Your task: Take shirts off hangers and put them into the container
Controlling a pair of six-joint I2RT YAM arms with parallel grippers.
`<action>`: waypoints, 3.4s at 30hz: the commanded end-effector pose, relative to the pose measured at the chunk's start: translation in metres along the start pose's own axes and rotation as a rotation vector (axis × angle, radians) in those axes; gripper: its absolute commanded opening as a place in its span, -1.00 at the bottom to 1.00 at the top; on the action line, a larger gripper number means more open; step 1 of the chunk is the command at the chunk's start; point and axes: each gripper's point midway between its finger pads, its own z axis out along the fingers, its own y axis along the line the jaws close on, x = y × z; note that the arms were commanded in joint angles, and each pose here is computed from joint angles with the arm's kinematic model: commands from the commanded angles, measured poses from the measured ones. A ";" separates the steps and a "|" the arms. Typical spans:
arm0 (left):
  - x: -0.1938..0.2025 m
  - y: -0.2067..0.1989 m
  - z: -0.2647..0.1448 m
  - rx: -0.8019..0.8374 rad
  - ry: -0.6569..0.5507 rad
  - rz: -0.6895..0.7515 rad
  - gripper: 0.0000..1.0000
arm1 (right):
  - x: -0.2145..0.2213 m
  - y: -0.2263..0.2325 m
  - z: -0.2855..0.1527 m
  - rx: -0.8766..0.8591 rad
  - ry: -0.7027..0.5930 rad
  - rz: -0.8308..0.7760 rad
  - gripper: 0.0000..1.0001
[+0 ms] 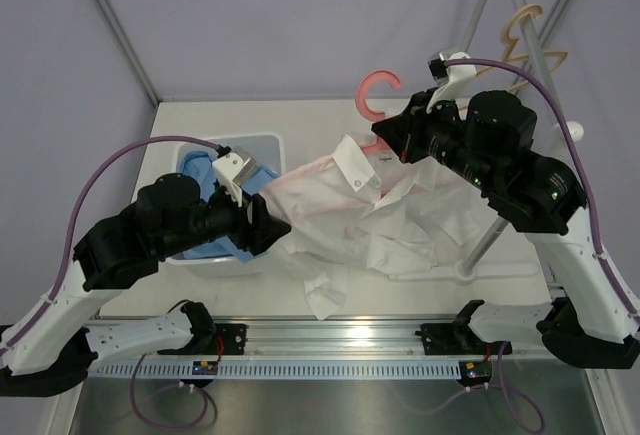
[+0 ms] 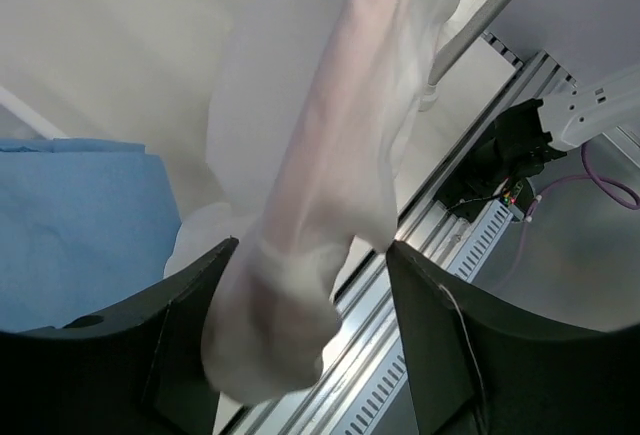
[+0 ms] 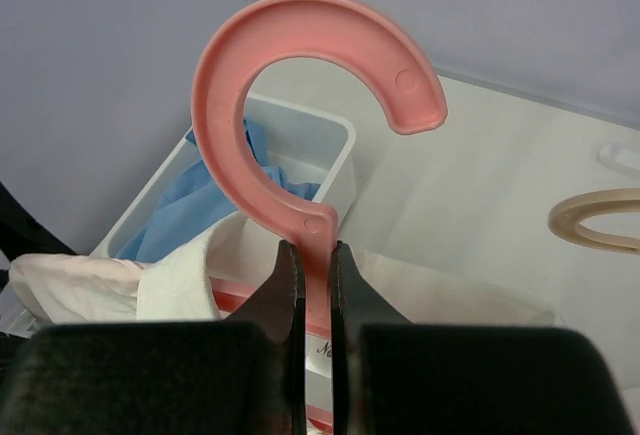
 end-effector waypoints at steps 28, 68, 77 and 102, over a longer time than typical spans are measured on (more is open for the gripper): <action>-0.012 0.129 -0.152 -0.679 -0.483 -0.224 -1.00 | -0.012 -0.143 -0.125 0.767 -0.387 0.170 -1.00; -0.083 0.014 0.003 -0.115 -0.208 0.320 0.36 | -0.024 -0.042 -0.085 0.147 -0.216 -0.119 -1.00; -0.039 -0.006 0.024 0.048 -0.096 0.306 -0.17 | -0.042 -0.045 -0.092 0.175 -0.249 -0.142 -1.00; -0.012 -0.018 0.036 0.155 -0.036 0.308 0.48 | -0.054 -0.036 -0.088 0.143 -0.265 -0.132 -1.00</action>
